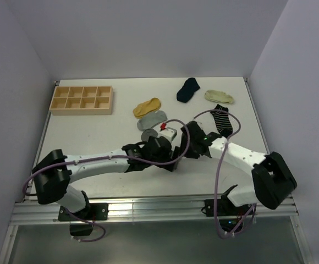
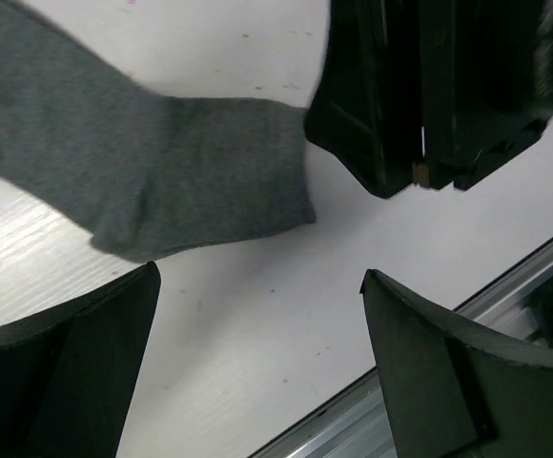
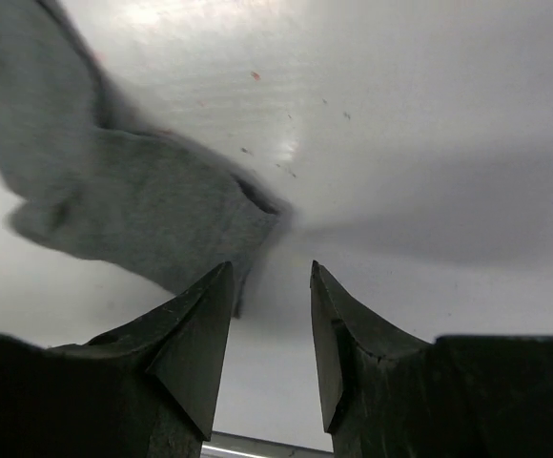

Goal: Roll the socks
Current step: Adjust the sock at the center of the board, then roll the sock at the center of the board.

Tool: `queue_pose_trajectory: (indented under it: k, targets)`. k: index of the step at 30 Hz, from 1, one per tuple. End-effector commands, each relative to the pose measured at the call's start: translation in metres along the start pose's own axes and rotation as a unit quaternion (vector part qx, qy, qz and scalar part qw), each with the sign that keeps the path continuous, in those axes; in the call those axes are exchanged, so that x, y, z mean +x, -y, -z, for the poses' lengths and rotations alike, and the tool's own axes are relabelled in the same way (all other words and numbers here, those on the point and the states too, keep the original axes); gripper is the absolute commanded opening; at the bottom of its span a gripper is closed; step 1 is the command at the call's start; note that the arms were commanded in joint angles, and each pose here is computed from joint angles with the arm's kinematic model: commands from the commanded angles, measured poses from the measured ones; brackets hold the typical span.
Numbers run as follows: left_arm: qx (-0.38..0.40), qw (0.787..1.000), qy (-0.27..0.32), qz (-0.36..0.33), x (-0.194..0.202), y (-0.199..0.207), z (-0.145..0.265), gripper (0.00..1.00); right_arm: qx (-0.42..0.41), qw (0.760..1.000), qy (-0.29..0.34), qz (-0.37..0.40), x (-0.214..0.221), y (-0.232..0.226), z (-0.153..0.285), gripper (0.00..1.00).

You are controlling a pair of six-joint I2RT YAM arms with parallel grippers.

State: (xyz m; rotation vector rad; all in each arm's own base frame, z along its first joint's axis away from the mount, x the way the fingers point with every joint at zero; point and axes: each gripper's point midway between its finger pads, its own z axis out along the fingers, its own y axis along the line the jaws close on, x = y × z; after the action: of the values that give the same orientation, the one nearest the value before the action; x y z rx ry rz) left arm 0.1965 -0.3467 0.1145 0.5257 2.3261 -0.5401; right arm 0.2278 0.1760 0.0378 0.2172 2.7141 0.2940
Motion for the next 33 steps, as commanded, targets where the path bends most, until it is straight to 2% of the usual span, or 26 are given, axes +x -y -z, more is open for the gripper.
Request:
queue_pose_trajectory:
  k: [1, 7, 11, 16, 22, 33]
  targets:
    - [-0.018, 0.997, 0.061, -0.036, -0.025, 0.028, -0.003, 0.92, -0.004, 0.997, 0.07, -0.032, -0.031, 0.007, 0.03, 0.48]
    - [-0.027, 0.994, 0.075, -0.07, -0.015, 0.042, -0.024, 0.84, 0.063, 0.988, 0.106, -0.096, -0.036, 0.063, 0.046, 0.5]
    - [-0.034, 0.993, 0.074, -0.09, -0.007, 0.044, -0.041, 0.8, 0.069, 0.98, 0.12, -0.144, -0.036, 0.085, 0.055, 0.53]
    - [-0.03, 0.99, 0.07, -0.121, 0.003, 0.05, -0.057, 0.7, 0.064, 0.971, 0.143, -0.18, -0.038, 0.099, 0.065, 0.55]
    - [-0.037, 0.984, 0.048, -0.165, 0.016, 0.057, -0.073, 0.65, 0.065, 0.966, 0.159, -0.193, -0.043, 0.108, 0.072, 0.55]
    - [-0.058, 0.98, 0.011, -0.191, 0.036, 0.05, -0.085, 0.58, 0.061, 0.963, 0.169, -0.201, -0.049, 0.112, 0.076, 0.55]
